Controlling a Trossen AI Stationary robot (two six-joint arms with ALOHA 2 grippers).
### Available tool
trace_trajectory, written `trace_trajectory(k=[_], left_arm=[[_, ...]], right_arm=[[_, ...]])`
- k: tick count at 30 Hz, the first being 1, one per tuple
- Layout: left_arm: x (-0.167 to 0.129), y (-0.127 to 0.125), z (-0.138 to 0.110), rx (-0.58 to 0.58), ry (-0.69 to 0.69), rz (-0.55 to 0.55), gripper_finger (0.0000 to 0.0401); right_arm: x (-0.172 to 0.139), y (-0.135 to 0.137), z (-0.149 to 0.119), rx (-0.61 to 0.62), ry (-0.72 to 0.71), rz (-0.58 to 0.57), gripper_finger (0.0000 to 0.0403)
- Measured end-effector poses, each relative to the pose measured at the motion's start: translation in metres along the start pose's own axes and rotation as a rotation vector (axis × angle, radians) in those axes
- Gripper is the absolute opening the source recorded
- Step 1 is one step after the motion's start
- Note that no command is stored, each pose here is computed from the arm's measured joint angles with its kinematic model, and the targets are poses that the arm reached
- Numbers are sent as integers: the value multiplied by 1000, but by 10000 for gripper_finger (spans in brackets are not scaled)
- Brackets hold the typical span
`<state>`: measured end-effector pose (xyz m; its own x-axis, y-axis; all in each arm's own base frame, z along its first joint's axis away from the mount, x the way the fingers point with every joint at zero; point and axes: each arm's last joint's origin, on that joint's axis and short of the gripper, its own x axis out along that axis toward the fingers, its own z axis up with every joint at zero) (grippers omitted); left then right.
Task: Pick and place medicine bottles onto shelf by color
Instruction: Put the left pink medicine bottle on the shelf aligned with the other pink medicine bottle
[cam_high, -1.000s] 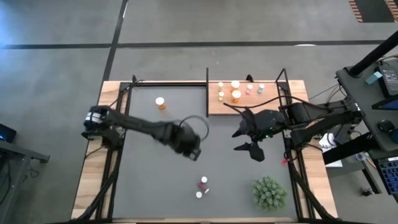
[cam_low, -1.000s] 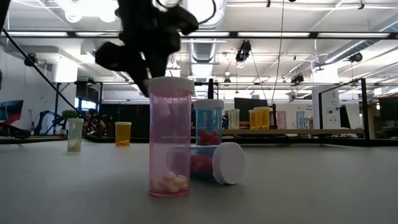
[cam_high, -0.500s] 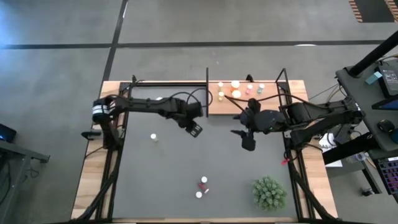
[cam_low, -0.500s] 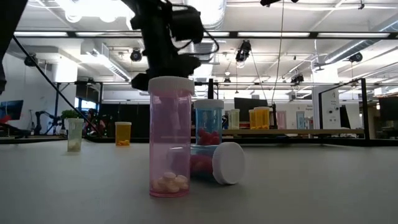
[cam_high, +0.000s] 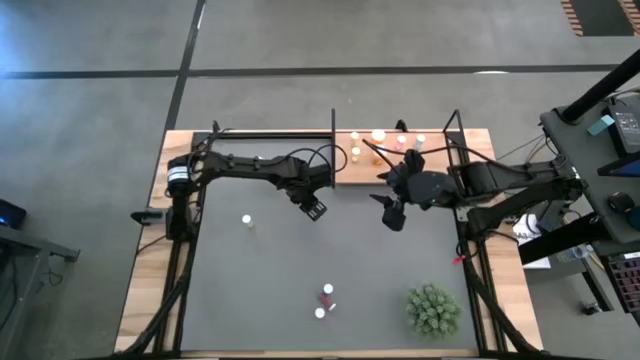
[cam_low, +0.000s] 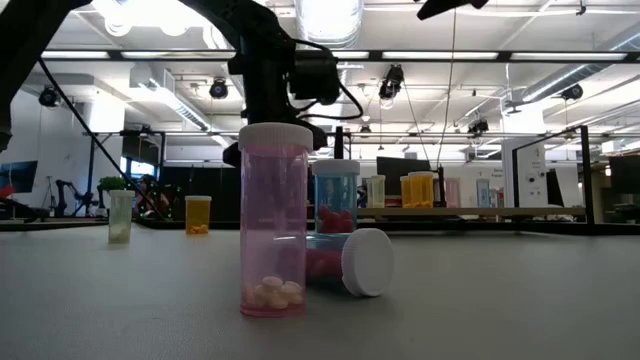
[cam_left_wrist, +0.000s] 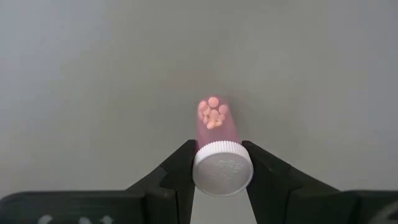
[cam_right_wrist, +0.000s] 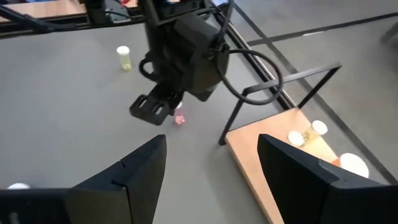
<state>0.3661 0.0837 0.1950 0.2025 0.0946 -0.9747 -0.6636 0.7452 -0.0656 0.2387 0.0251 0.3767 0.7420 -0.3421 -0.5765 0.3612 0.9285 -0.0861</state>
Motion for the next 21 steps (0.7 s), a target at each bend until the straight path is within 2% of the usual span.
trace_trajectory(k=[12,21], left_arm=[[0,-1,3,-5,-19,-10,104],[0,-2,5,-10,-39,-21,153]], right_arm=[[6,-14,2,-16,10,-53,242],[6,-14,2,-48,12,-52,242]])
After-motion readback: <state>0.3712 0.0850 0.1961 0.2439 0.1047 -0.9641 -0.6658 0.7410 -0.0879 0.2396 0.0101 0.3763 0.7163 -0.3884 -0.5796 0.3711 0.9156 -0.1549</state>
